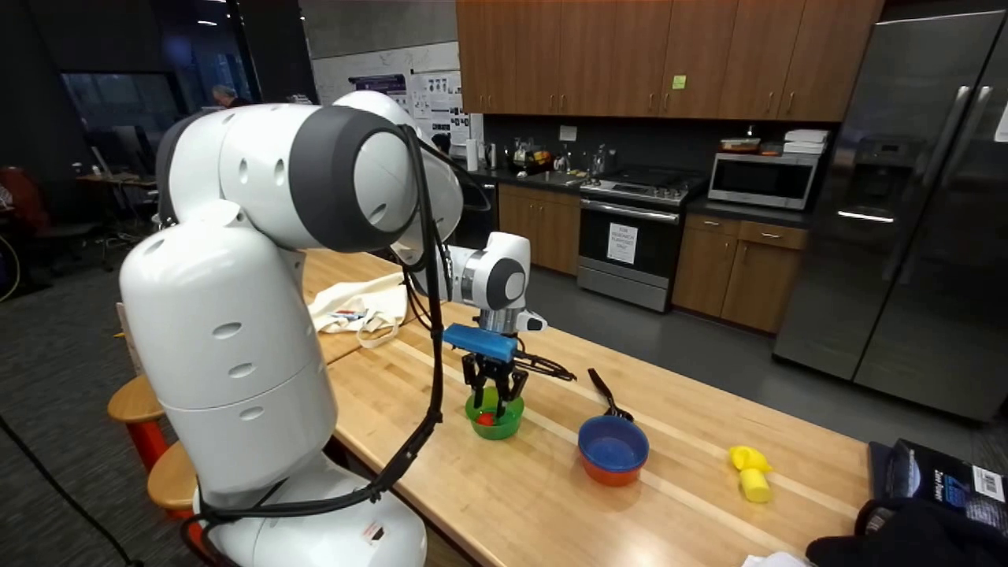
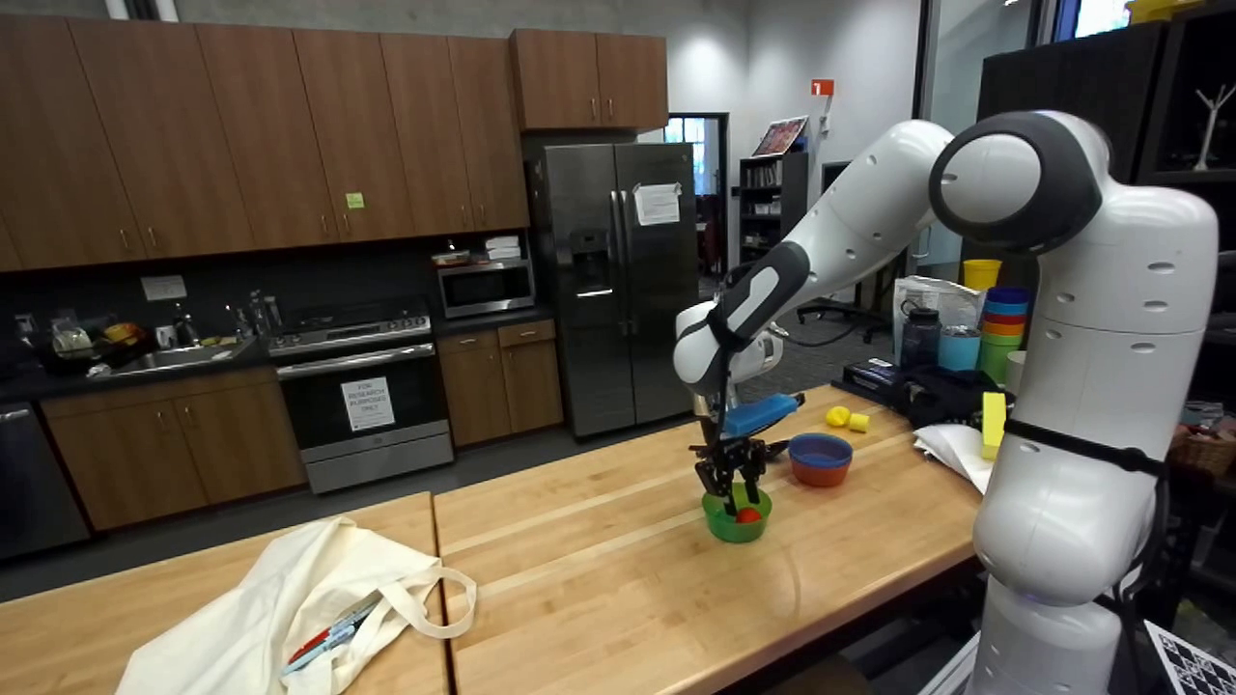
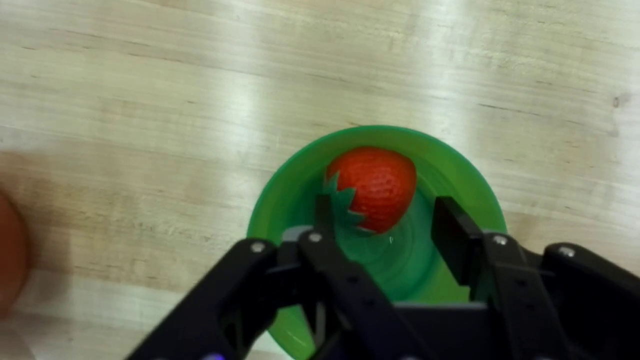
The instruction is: Put the strawberry from the green bowl inside the blue bowl.
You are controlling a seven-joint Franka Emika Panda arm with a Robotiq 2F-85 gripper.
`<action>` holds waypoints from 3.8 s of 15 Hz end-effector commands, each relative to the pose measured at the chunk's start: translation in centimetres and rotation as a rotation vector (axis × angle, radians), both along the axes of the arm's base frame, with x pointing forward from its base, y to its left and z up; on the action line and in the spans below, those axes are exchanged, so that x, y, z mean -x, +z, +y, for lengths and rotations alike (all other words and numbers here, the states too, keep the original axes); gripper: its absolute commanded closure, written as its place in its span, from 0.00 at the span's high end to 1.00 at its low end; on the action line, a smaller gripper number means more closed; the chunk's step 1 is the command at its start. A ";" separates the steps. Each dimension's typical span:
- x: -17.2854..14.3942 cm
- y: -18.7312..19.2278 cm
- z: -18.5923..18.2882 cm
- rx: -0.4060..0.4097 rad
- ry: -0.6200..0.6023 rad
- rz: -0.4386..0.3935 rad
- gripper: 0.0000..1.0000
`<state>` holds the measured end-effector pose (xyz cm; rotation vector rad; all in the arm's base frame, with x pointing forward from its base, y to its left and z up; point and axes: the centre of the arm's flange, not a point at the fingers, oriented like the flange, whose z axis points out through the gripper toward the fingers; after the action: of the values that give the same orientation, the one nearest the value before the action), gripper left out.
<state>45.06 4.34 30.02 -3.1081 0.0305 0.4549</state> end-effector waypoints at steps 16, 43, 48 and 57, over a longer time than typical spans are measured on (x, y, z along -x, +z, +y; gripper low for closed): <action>-1.6 -1.3 -0.7 0.001 -0.052 0.001 0.61; -1.5 -0.7 0.0 0.007 -0.034 -0.001 0.72; -1.0 -1.0 0.0 0.011 -0.033 0.006 0.66; 0.4 -1.1 -0.1 0.012 -0.033 0.016 0.80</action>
<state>46.09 4.27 27.84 -3.1004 0.0755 0.4919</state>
